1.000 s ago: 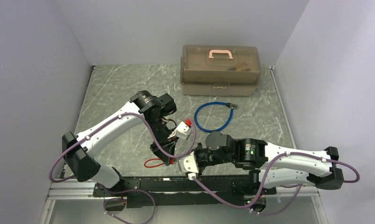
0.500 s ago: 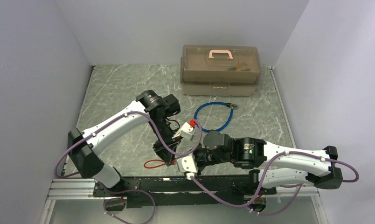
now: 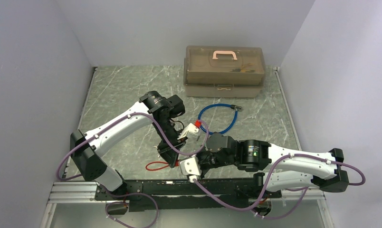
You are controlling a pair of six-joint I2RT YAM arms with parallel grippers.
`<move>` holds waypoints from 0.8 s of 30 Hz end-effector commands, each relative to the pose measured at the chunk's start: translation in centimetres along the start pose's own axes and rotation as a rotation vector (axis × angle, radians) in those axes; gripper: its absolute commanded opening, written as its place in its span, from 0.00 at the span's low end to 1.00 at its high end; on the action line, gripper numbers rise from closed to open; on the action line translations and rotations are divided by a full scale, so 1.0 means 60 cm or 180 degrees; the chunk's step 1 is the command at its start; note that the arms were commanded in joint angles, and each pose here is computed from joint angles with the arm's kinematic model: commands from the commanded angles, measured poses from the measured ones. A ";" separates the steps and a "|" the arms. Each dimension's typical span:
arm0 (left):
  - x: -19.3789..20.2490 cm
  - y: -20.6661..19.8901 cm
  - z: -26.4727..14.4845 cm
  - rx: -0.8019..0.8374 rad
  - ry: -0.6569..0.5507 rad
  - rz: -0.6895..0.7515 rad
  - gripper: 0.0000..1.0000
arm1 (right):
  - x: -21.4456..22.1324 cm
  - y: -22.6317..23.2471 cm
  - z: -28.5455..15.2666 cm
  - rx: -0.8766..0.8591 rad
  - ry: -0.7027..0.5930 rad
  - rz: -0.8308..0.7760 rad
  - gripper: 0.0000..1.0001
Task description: Unlock with the key
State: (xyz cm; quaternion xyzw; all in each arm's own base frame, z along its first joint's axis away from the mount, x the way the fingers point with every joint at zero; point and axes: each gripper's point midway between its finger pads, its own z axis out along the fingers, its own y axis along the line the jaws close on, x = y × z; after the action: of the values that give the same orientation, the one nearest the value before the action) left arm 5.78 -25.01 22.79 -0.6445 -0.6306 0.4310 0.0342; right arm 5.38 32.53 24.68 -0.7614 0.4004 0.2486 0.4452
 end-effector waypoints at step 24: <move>-0.001 -0.023 -0.011 0.0041 -0.0221 0.0488 0.00 | -0.033 -0.021 -0.033 0.0232 -0.0158 0.0077 0.00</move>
State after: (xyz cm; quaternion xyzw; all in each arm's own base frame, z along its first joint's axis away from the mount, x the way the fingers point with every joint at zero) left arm 6.45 -25.00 22.93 -0.6685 -0.6033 0.4347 -0.0072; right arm 4.98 32.23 26.05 -0.7497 0.4056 0.2612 0.4530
